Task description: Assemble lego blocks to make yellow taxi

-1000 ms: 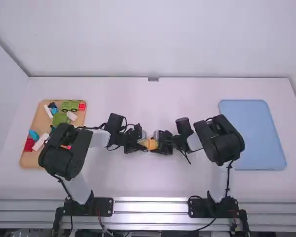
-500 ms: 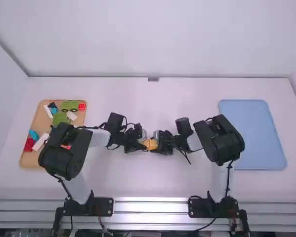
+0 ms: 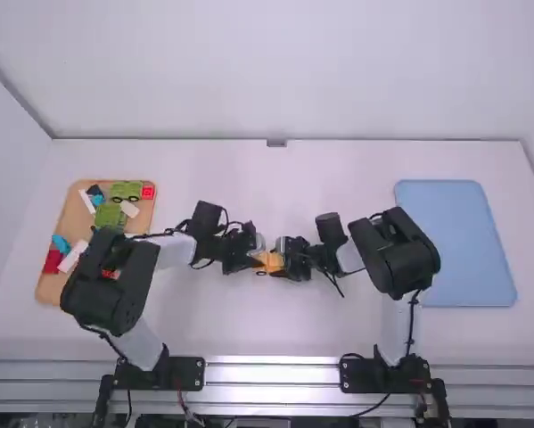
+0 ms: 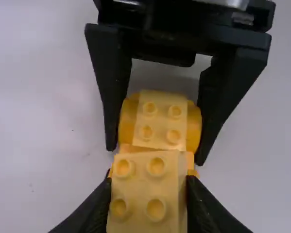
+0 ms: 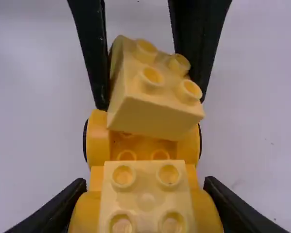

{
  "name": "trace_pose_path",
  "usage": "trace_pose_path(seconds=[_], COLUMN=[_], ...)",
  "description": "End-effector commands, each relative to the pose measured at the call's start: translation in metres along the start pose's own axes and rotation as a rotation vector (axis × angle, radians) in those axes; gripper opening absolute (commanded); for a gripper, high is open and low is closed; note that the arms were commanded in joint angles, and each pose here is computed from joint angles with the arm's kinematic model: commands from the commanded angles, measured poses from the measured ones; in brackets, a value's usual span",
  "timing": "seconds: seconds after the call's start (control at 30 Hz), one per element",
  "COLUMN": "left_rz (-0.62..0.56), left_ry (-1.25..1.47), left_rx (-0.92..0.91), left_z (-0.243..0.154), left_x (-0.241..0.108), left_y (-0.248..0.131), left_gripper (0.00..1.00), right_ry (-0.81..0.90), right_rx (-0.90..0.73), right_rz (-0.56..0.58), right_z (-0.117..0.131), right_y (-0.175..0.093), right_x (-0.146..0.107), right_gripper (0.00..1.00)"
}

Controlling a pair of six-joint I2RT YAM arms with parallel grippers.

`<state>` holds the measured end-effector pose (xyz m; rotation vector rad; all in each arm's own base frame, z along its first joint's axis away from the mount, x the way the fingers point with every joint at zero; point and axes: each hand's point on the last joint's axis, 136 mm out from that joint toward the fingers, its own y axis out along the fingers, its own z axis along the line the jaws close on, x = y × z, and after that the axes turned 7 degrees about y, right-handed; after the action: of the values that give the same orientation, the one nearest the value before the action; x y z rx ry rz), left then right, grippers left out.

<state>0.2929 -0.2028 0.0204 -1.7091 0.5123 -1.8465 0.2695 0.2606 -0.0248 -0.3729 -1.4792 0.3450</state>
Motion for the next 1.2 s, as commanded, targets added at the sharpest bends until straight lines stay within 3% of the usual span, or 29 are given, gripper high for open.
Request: trace_pose_path(seconds=[0.0,0.47,0.67,0.77,0.87,0.97,1.17], left_rz=[0.005,-0.021,0.005,0.006,0.006,0.006,0.005], left_ry=[0.05,0.113,0.11,0.107,0.103,0.104,0.106], left_rx=[0.012,0.067,0.08,0.077,0.082,0.083,0.085], left_z=[0.001,-0.011,-0.008,-0.009,-0.008,-0.007,-0.007], left_x=[0.0,-0.002,-0.007,-0.007,-0.008,-0.008,-0.008], left_y=[0.0,0.011,0.011,0.011,0.01,0.01,0.01], left_gripper=[0.2,0.18,0.25,0.33,0.51,0.57,0.58], right_ry=[0.013,0.012,0.013,0.013,0.013,0.014,0.013], right_rx=[0.029,0.029,0.029,0.029,0.029,0.03,0.029], right_rz=[-0.01,-0.01,-0.01,-0.01,-0.01,-0.01,-0.009], right_z=[0.007,0.007,0.007,0.007,0.007,0.008,0.007], right_y=[0.002,0.002,0.002,0.002,0.002,0.002,0.002], right_x=[-0.003,-0.003,-0.003,-0.003,-0.003,-0.003,-0.003], right_gripper=[0.57,0.56,0.57,0.57,0.57,0.57,0.57])
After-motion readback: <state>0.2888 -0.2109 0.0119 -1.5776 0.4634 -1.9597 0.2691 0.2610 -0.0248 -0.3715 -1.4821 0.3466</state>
